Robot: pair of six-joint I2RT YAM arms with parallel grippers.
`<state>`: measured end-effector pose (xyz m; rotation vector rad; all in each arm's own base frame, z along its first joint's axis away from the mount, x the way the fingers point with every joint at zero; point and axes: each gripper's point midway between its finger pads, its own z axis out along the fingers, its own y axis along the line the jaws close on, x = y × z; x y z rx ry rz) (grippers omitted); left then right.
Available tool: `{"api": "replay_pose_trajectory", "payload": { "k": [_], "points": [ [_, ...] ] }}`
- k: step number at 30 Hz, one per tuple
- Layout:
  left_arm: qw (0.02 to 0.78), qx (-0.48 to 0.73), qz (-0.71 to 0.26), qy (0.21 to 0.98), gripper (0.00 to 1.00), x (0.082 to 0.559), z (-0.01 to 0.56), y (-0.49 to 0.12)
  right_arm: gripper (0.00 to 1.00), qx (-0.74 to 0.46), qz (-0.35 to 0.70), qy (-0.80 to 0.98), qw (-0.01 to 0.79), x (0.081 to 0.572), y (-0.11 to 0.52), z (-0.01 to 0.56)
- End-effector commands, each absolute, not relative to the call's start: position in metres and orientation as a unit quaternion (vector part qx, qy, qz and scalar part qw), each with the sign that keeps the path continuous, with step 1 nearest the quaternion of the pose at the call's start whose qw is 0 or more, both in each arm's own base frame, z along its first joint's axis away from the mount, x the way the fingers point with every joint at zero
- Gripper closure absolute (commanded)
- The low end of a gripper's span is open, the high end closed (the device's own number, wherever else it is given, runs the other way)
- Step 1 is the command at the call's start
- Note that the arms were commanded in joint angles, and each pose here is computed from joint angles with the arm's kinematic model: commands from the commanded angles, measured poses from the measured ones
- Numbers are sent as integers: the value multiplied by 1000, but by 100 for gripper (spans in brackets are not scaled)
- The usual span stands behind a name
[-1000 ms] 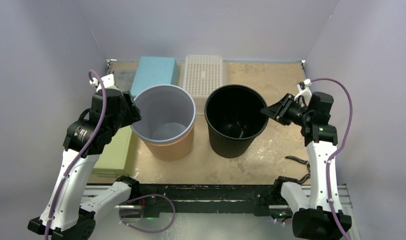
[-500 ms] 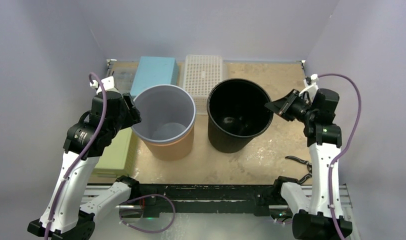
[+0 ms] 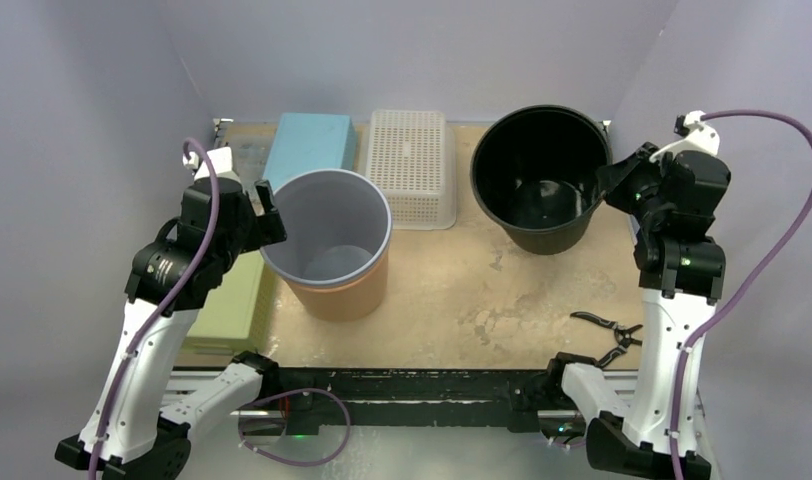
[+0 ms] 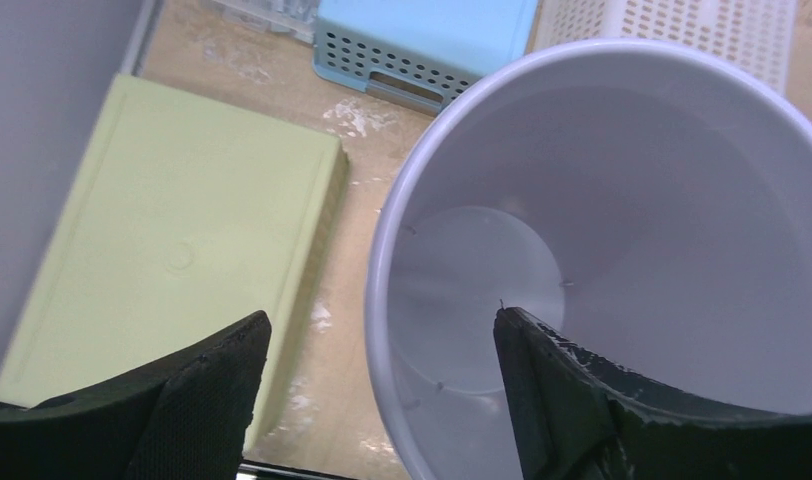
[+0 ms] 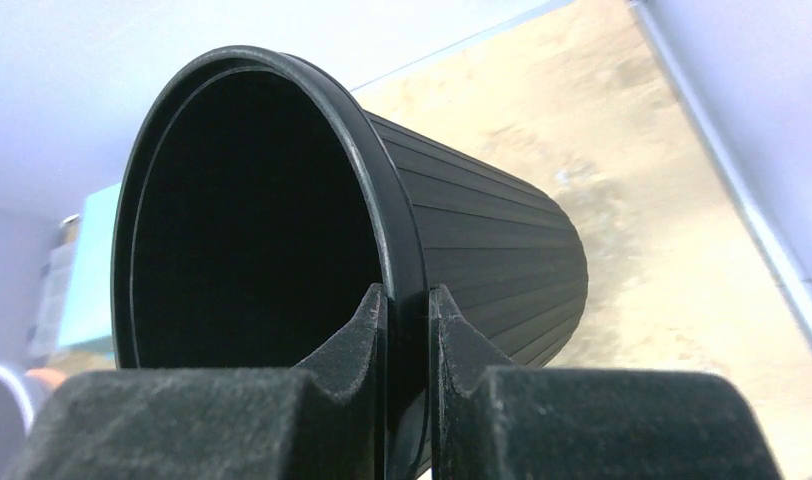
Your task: Turn the large container upside down
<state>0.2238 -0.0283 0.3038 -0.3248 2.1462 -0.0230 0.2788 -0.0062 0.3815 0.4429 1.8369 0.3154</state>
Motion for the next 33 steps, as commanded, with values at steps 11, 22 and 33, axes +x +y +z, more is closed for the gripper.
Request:
{"api": "replay_pose_trajectory", "payload": {
  "k": [11,22,33],
  "points": [
    [518,-89,4,851,9,267,360,-36,100,201,-69,788,577,299,-2,381],
    [509,-100,13,855,4,294,365,-11,100,227,-220,737,598,291,-25,399],
    [477,-184,13,859,4,306,325,37,100,201,-323,716,585,300,-35,367]
  ]
}}
